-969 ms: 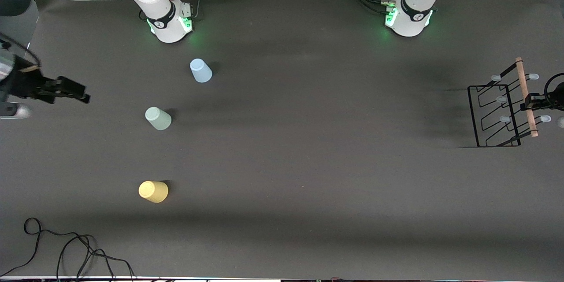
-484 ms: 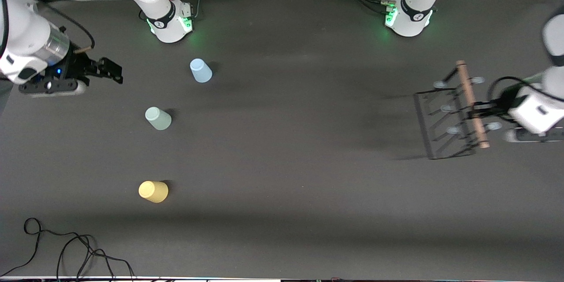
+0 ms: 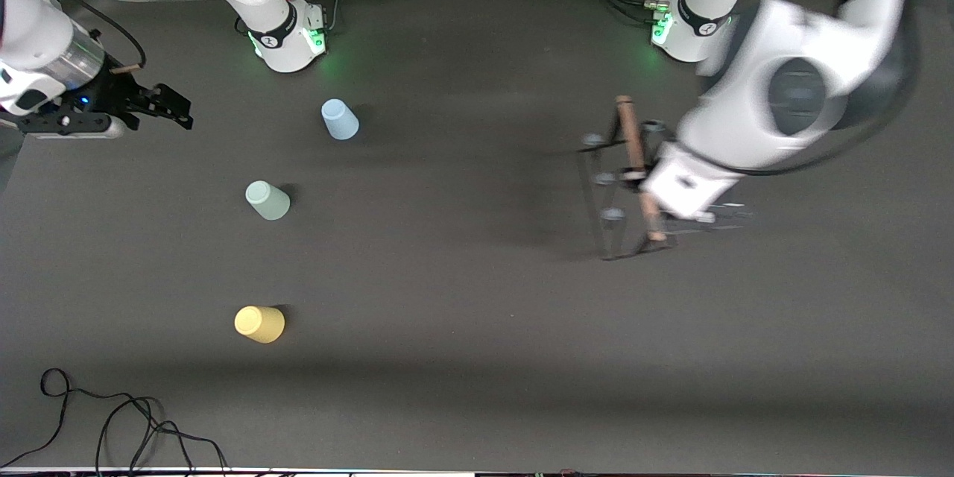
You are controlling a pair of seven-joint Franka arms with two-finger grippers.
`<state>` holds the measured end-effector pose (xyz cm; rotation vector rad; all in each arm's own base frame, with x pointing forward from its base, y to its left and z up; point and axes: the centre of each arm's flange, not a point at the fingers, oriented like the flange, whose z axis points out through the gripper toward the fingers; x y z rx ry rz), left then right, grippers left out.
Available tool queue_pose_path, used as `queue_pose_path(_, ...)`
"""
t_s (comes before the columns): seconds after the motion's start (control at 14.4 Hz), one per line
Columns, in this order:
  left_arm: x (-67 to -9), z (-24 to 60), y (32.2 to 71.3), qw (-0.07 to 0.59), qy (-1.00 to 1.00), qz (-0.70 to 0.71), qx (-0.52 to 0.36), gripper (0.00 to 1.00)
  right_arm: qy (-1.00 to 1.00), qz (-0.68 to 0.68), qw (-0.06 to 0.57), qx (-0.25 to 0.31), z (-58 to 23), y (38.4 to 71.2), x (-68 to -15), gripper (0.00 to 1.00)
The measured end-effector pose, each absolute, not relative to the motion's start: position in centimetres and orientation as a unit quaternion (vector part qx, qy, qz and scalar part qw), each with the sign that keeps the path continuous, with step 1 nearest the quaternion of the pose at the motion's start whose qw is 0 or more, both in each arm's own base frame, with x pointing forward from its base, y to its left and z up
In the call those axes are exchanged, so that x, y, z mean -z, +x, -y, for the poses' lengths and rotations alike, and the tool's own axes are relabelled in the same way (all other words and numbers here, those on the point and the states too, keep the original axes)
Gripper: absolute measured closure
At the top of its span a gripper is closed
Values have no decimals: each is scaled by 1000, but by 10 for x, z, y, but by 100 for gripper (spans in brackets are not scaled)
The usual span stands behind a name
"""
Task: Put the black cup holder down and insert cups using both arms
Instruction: 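Set the rack mid-table with the left gripper while the right gripper reaches the green cup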
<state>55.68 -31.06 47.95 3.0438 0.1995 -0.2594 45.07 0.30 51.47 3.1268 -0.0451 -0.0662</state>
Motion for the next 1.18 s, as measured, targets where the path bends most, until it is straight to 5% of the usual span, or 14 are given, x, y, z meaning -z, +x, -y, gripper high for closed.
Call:
queue_pose_path(0.62, -376, 511, 501, 53, 994, -76, 59, 84, 1000, -1, 11, -14, -19, 464, -330, 0)
queue_pose_path(1.04, -339, 565, 468, 56, 998, -32, 23, 84, 1000, -5, 17, -17, -20, 469, -248, 0)
queue_pose_path(1.18, -339, 568, 467, 51, 998, -24, 11, 67, 1000, -5, 18, -8, -20, 468, -238, 0)
